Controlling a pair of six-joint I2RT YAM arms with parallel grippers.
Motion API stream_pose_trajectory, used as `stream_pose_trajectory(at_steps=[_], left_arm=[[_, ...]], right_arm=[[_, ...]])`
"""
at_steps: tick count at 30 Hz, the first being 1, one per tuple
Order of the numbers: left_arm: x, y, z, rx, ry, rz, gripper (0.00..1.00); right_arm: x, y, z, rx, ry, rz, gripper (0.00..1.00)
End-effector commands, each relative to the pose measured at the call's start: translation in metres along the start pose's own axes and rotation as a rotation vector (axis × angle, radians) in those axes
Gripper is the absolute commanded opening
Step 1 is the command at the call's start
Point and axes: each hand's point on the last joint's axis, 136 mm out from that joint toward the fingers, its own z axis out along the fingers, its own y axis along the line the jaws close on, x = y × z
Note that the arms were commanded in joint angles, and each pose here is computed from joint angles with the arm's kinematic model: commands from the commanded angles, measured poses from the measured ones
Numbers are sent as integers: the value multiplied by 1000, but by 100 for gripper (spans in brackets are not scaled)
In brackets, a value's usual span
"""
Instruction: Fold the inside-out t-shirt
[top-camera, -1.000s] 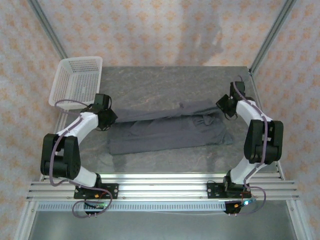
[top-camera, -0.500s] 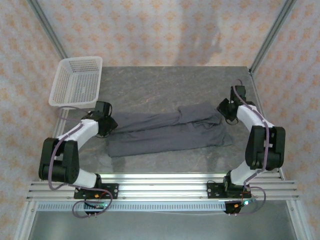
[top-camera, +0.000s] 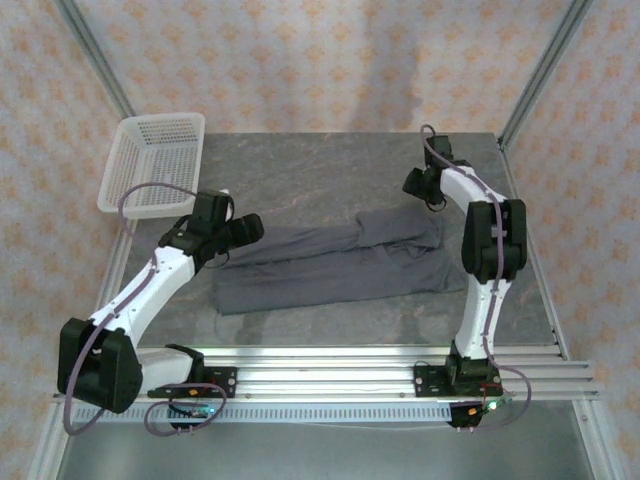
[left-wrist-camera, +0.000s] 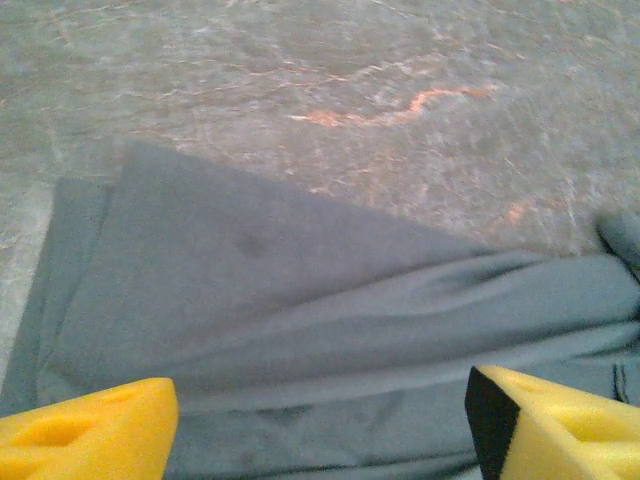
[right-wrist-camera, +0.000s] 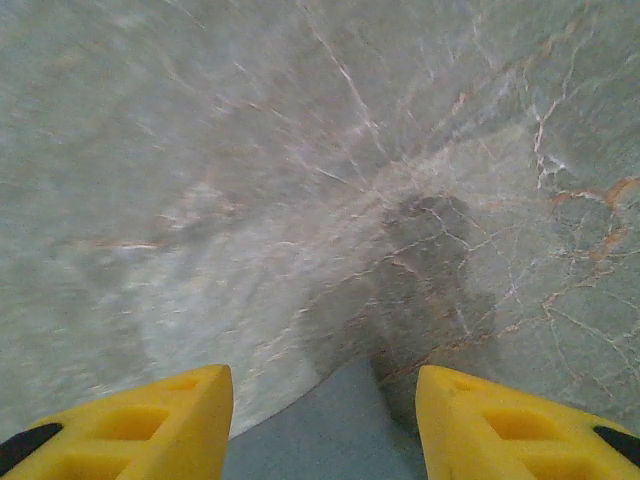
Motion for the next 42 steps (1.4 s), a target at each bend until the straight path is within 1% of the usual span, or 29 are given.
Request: stream_pose_trajectory(at_steps=[1, 4, 6, 8, 10, 12, 13, 16, 21, 24, 26, 28, 30, 32, 35, 36, 37, 39, 41, 42], left_arm=[[6, 0, -6, 5, 17, 62, 80], [10, 13, -1, -60, 25, 57, 80], [15, 22, 7, -110, 53, 55, 80], [21, 26, 15, -130, 87, 49, 80], [25, 25, 22, -117, 104, 40, 80], [24, 22, 23, -102, 96, 33, 80], [24, 22, 22, -101, 89, 30, 80], [18, 25, 15, -119, 59, 30, 80], [15, 29, 8, -144, 39, 38, 80], [13, 23, 5, -107, 20, 33, 80], [10, 17, 2, -69, -3, 29, 80], [8, 13, 0, -42, -21, 26, 81], [5, 10, -1, -32, -33, 24, 81], [4, 9, 0, -28, -36, 25, 81], [4, 9, 3, -27, -30, 24, 81], [5, 9, 4, -28, -26, 20, 81], [6, 9, 6, -24, -22, 15, 81], [6, 6, 8, -10, -14, 6, 81], [7, 4, 9, -3, -7, -3, 81], [8, 5, 9, -4, -4, -7, 81]], right_arm=[[7, -4, 8, 30, 74, -37, 50], [18, 5, 16, -4, 106, -18, 45], [19, 9, 15, -9, 101, -17, 42], [19, 11, 14, -20, 106, -13, 38], [18, 12, 13, -18, 109, -14, 27], [17, 12, 11, -12, 111, -16, 14], [15, 13, 8, -16, 108, -18, 9], [7, 16, -7, -19, 73, -26, 0], [-9, 19, -52, -32, -31, -32, 0], [-10, 20, -88, -69, -106, -28, 0], [-2, 16, -111, -86, -148, -11, 0], [17, 11, -133, -128, -187, 29, 0], [44, 4, -146, -192, -215, 93, 0], [76, -6, -152, -249, -236, 169, 0], [126, -39, -147, -233, -247, 290, 0], [140, -45, -143, -242, -241, 309, 4], [150, -46, -140, -261, -234, 314, 11], [162, -51, -142, -248, -203, 303, 20], [158, -54, -155, -223, -228, 290, 24], [150, -54, -164, -224, -269, 293, 26]])
